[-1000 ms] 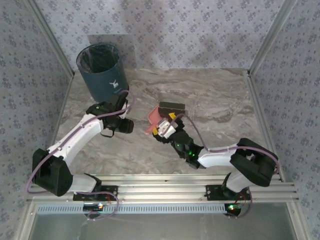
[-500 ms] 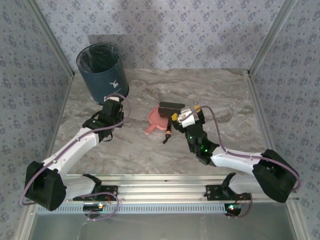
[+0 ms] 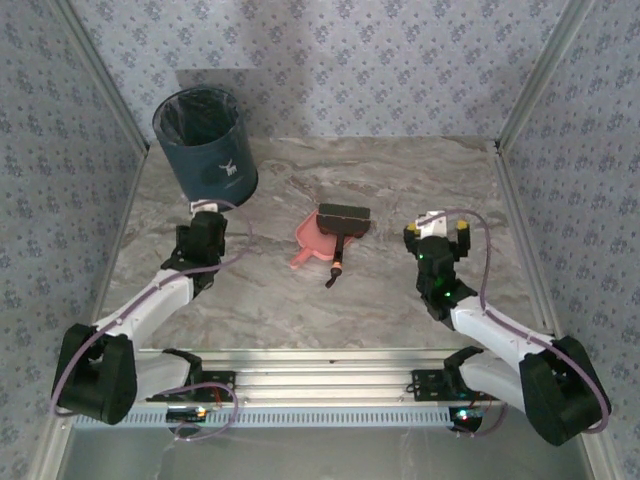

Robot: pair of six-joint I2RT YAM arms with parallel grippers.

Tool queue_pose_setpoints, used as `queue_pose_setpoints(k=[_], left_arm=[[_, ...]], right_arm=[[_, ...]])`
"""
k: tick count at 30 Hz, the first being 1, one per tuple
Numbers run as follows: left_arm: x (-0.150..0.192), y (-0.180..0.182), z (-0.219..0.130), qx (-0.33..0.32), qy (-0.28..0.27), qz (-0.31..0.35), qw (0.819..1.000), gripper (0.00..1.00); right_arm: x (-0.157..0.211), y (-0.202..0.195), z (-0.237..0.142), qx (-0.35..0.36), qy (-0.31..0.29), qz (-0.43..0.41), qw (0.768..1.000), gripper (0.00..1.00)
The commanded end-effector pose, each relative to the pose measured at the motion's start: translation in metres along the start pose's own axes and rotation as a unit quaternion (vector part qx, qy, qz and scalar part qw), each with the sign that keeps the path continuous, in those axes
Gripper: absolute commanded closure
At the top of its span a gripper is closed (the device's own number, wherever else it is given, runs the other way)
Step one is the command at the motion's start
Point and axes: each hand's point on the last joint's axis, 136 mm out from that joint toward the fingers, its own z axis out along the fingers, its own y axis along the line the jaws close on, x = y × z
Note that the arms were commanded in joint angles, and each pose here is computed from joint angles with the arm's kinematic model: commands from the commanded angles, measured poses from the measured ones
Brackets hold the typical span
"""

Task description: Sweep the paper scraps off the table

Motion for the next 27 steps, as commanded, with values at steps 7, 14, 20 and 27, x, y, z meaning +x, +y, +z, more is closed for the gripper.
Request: queue_pose_setpoints(k=[7,14,20,27], left_arm=[[-0.006,0.014,0.016,0.007,-0.045,-0.050,0.998,0.38],[0.013,0.018,0.039,0.019,-0.016,-0.089,0.996,0.36],[0.021,0.012,0.051,0.079,-0.024,-0.121,0.989,0.33],[0.014,0.003,0.049,0.139,-0.084,-0.130,0.978,0.33]], right_arm=[[0.033,-0.028,0.020,0.012,0.037,0.074,0.996,0.04],[0.049,-0.033,0.038,0.007,0.052,0.105,0.993,0.04],[0.058,-0.029,0.048,-0.005,0.044,0.116,0.992,0.03],[0.049,-0.018,0.049,-0.055,-0.004,0.113,0.992,0.03]])
